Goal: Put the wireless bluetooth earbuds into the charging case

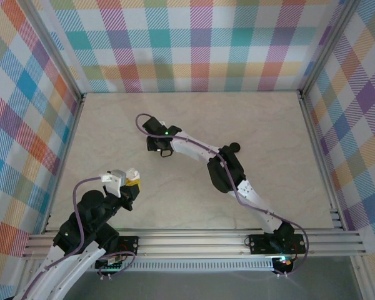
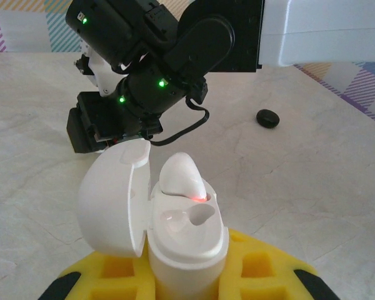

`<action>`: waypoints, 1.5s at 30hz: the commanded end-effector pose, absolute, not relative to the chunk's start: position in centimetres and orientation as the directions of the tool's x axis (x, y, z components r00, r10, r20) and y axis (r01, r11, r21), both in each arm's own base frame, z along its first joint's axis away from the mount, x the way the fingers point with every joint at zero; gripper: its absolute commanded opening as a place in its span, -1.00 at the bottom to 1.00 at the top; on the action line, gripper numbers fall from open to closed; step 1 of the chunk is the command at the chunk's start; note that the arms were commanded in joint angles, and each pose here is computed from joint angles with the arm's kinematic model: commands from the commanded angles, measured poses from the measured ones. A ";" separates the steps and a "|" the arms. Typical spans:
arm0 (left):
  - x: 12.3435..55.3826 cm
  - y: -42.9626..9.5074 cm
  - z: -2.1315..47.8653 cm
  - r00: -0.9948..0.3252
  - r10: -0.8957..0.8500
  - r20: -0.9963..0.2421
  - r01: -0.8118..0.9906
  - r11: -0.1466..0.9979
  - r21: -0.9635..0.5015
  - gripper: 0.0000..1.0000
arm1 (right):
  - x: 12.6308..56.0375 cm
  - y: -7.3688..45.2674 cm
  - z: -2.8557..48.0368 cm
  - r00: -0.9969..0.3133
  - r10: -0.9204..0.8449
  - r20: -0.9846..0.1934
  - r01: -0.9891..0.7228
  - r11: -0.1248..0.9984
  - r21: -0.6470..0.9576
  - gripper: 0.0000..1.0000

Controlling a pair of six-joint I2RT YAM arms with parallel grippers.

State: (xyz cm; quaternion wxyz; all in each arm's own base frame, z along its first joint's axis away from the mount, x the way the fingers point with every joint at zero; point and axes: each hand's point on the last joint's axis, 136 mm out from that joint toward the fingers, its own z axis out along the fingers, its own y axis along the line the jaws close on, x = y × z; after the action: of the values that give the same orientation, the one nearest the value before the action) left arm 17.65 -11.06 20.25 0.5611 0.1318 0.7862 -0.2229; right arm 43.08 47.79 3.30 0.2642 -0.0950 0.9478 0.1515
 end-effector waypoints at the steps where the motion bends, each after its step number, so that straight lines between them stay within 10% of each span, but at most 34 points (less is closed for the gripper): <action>1: 17.5 -10.6 21.1 -0.309 -0.061 -0.949 0.451 0.869 -0.202 -1.00 | 42.9 47.5 3.4 -0.863 -0.058 -0.502 -0.209 0.946 0.250 -0.01; 21: 17.1 -10.9 21.5 -0.317 -0.091 -0.944 0.463 0.854 -0.238 -1.00 | 39.3 45.3 3.0 -0.833 -0.353 -0.426 -0.450 0.880 0.151 -0.63; 45: 16.9 -12.8 20.3 -0.360 -0.157 -0.920 0.516 0.788 -0.336 -1.00 | 24.5 33.2 1.1 -0.457 -0.869 -0.193 -0.884 0.418 0.210 -0.43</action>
State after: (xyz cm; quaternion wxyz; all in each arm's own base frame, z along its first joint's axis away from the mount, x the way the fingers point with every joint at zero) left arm 16.85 -12.58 18.94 0.5350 0.1271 0.7858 -0.2832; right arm 27.08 36.20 2.03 0.0814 -0.4791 0.8587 0.1630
